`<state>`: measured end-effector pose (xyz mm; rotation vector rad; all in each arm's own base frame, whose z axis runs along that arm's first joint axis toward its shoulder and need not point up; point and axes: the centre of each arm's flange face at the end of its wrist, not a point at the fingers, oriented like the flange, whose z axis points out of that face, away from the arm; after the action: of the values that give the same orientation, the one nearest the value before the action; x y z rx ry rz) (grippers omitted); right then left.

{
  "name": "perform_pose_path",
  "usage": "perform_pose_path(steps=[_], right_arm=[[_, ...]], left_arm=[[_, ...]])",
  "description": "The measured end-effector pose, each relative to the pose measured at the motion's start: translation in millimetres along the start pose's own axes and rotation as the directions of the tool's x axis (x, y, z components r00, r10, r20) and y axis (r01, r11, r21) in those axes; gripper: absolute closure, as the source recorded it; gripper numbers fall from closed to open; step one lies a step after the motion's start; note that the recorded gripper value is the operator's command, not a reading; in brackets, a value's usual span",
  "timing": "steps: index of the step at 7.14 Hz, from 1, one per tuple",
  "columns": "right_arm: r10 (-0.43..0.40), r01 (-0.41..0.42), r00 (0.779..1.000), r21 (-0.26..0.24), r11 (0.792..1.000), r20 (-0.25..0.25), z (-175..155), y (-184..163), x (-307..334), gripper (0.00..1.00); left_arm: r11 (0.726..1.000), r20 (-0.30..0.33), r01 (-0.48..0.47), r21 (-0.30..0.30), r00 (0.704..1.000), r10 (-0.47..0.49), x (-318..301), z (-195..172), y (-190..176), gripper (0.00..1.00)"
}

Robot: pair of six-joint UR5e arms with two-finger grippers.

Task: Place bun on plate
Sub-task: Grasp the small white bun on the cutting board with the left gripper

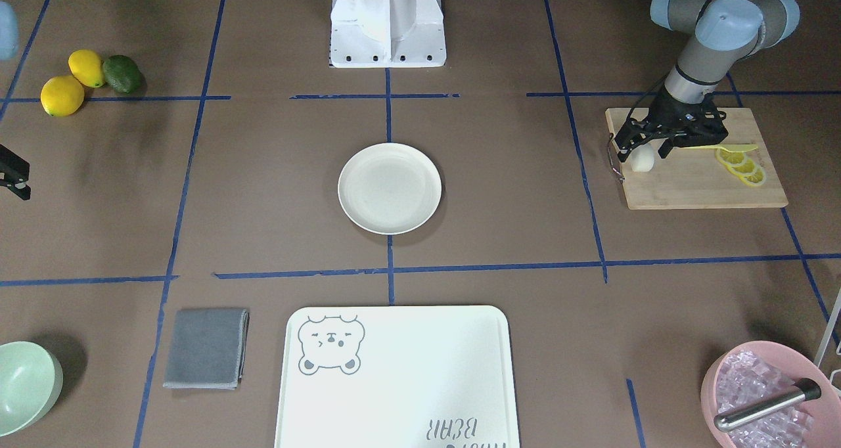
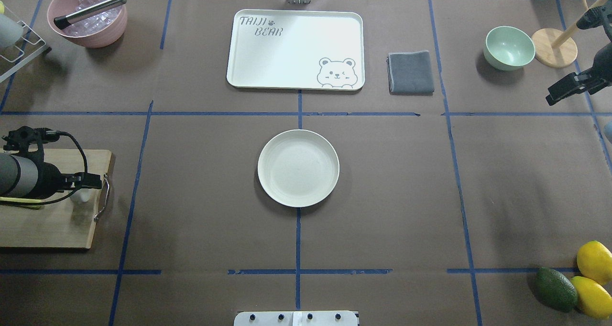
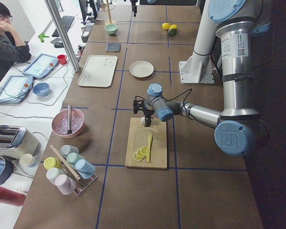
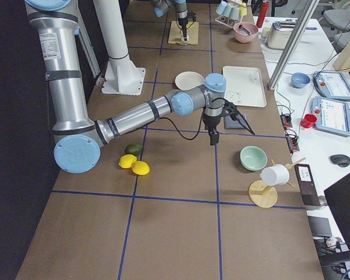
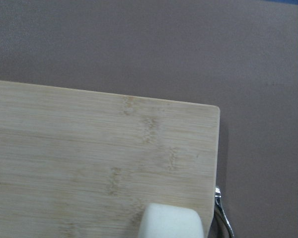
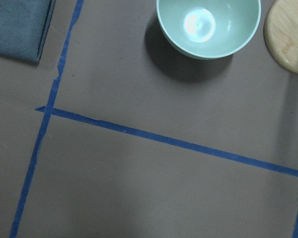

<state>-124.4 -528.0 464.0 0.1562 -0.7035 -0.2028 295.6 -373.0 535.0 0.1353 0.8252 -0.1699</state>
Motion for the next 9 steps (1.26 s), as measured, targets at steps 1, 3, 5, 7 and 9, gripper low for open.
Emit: perform_pose_path(steps=[1, 3, 5, 7, 9], right_arm=[[-0.001, 0.001, 1.000, 0.000, 1.000, 0.000, 0.1, -0.1, -0.3, 0.00], [-0.001, 0.001, 1.000, 0.000, 1.000, 0.000, 0.0, -0.3, -0.4, 0.00], [0.000, 0.000, 1.000, 0.000, 1.000, 0.000, 0.1, -0.3, -0.6, 0.00], [0.002, -0.002, 1.000, 0.001, 1.000, 0.000, -0.5, -0.3, -1.2, 0.00], [0.003, -0.003, 1.000, 0.002, 1.000, 0.000, -1.0, 0.1, -1.5, 0.00]], left_arm=[[1.000, -0.001, -0.001, -0.001, 1.000, 0.001, 0.4, -0.8, 0.6, 0.14], [1.000, -0.001, -0.001, -0.002, 1.000, 0.001, 0.0, -0.9, 1.3, 0.25], [1.000, 0.005, 0.001, -0.005, 1.000, -0.001, -3.3, -0.5, 2.6, 0.43], [1.000, 0.010, 0.003, -0.006, 1.000, -0.003, -6.4, -0.6, 3.4, 0.60], [1.000, 0.009, 0.003, -0.005, 1.000, -0.003, -6.7, -1.9, 3.3, 0.67]])
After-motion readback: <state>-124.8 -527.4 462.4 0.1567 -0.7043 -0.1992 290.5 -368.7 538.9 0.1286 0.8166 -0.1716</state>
